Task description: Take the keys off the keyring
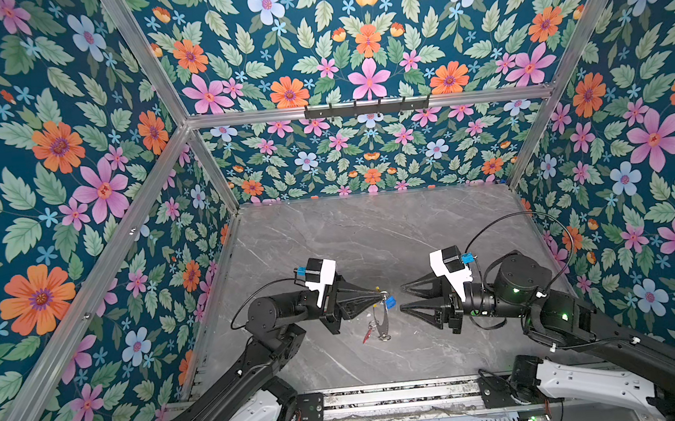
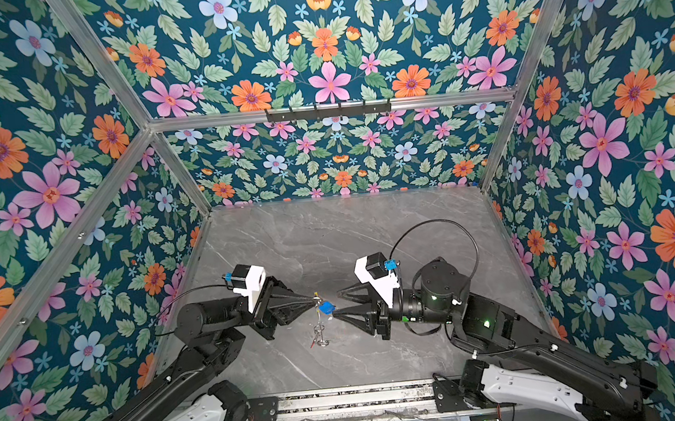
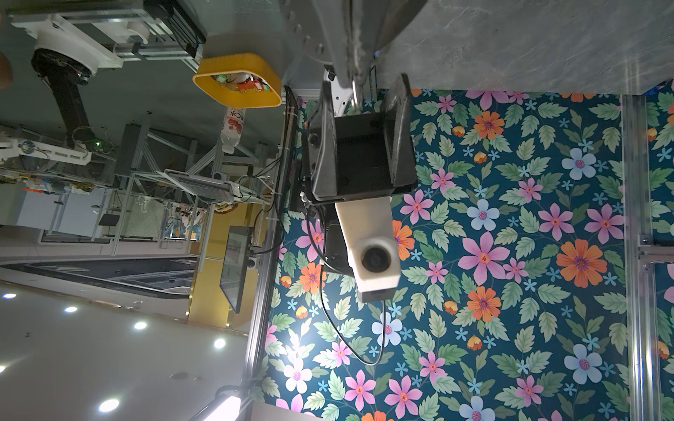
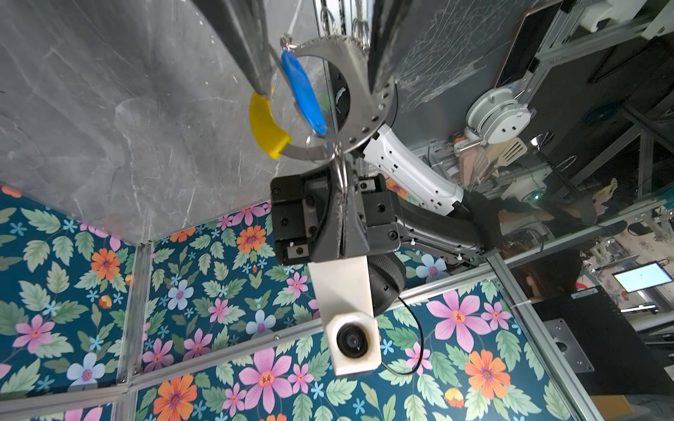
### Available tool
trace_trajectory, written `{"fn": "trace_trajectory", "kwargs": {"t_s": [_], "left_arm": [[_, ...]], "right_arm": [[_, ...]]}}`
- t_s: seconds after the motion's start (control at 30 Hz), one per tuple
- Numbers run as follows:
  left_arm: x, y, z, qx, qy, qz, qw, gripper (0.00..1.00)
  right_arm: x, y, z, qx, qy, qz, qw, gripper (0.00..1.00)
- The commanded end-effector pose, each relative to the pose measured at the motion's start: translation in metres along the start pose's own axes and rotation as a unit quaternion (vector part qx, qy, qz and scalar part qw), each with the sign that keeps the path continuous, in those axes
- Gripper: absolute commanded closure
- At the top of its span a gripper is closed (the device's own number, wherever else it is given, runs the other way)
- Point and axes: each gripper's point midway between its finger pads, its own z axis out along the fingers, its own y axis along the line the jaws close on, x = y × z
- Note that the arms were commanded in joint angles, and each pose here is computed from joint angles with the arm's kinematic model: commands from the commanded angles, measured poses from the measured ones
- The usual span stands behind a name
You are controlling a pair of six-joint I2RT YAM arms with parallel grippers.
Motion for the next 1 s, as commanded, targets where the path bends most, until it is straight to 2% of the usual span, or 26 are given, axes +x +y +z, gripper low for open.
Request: {"fn": "trace_trajectory", "kwargs": {"t_s": [0.0, 0.17, 0.27, 0.43, 0.6, 0.73, 0.97], "left_arm": [[-0.004, -0.002, 0.001, 0.005, -0.005, 0.012, 1.0, 1.0], [-0.003, -0.001, 0.001, 0.004, -0.004, 0.01, 1.0, 1.0], [-0.003, -0.001, 0.001, 0.004, -0.005, 0.01, 1.0, 1.0], [-0.002, -0.001, 0.0, 0.004, -0.005, 0.01, 1.0, 1.0], [-0.001, 0.0, 0.0, 0.001, -0.006, 0.009, 1.0, 1.0], [0.0, 0.001, 0.0, 0.001, -0.005, 0.008, 1.0, 1.0], [0.002, 0.004, 0.0, -0.004, -0.004, 0.007, 1.0, 1.0]], "right_arm": [[-0.029, 0.013, 0.002, -0.033, -0.057, -0.003, 0.998, 0.55], [-0.031, 0.017, 0.013, -0.061, -0.059, 0.017, 0.996, 0.55], [-0.028, 0.013, 0.017, -0.056, -0.058, 0.023, 0.996, 0.57], [-0.024, 0.006, 0.019, -0.043, -0.057, 0.029, 0.997, 0.67], [-0.018, 0.007, 0.022, -0.048, -0.045, 0.033, 0.997, 0.71], [-0.014, 0.005, 0.023, -0.044, -0.04, 0.03, 0.998, 0.78], [-0.014, 0.005, 0.022, -0.043, -0.043, 0.027, 0.998, 0.79]]}}
